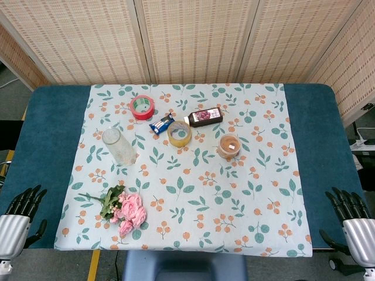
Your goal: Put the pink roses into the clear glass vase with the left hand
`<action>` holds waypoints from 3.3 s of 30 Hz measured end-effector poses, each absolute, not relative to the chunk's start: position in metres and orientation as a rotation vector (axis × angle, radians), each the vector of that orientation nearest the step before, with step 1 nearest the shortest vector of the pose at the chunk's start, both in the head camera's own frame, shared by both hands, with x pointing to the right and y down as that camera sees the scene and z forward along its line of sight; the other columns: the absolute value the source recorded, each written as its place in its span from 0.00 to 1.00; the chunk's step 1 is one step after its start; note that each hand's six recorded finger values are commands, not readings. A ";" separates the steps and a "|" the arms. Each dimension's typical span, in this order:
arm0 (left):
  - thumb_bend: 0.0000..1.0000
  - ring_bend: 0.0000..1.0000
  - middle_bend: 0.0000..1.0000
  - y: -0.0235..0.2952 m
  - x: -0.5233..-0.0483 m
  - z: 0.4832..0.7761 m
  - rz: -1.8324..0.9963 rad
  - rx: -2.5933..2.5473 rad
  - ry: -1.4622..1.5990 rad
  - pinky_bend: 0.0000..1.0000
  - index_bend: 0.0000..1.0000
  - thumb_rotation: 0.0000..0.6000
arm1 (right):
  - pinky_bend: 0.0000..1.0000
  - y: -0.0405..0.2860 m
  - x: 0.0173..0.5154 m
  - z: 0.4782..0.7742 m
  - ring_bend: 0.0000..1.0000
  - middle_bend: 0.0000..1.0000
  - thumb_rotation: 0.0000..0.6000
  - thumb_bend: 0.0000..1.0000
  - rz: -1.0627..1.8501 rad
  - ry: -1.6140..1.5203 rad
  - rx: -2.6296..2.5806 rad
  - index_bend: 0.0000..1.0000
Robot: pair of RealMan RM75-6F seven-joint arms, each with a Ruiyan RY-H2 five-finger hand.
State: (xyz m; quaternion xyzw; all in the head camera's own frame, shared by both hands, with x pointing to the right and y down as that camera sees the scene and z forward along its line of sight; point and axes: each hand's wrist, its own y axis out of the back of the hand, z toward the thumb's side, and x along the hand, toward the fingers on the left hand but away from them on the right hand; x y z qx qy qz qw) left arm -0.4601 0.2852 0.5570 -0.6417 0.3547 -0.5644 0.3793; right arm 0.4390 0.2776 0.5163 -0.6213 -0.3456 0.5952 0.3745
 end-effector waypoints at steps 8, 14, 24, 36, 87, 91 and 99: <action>0.46 0.00 0.00 0.288 -0.442 0.580 -1.419 -1.717 0.859 0.14 0.00 1.00 | 0.00 0.277 0.437 0.516 0.00 0.00 0.83 0.20 1.514 -0.902 -1.592 0.00; 0.47 0.00 0.00 0.291 -0.417 0.610 -1.435 -1.827 0.754 0.14 0.00 1.00 | 0.00 0.279 0.434 0.517 0.00 0.00 0.83 0.20 1.509 -0.893 -1.618 0.00; 0.47 0.00 0.00 0.283 -0.357 0.659 -1.415 -1.958 0.578 0.14 0.00 1.00 | 0.00 0.281 0.433 0.516 0.00 0.00 0.83 0.20 1.510 -0.888 -1.639 0.00; 0.47 0.00 0.00 0.282 -0.328 0.685 -1.452 -1.923 0.424 0.14 0.02 1.00 | 0.00 0.280 0.436 0.513 0.00 0.00 0.83 0.20 1.512 -0.899 -1.635 0.00; 0.60 0.33 0.76 0.107 -0.402 0.575 -0.168 -2.271 2.336 0.14 0.91 1.00 | 0.00 0.283 0.440 0.519 0.00 0.00 0.83 0.20 1.561 -0.891 -1.666 0.00; 0.60 0.33 0.76 0.065 -0.379 0.552 -0.013 -2.284 2.315 0.13 0.91 1.00 | 0.00 0.281 0.443 0.519 0.00 0.00 0.83 0.20 1.569 -0.903 -1.663 0.00; 0.61 0.33 0.76 0.004 -0.319 0.535 0.173 -2.319 2.292 0.12 0.91 1.00 | 0.00 0.278 0.448 0.521 0.00 0.00 0.83 0.20 1.590 -0.922 -1.662 0.00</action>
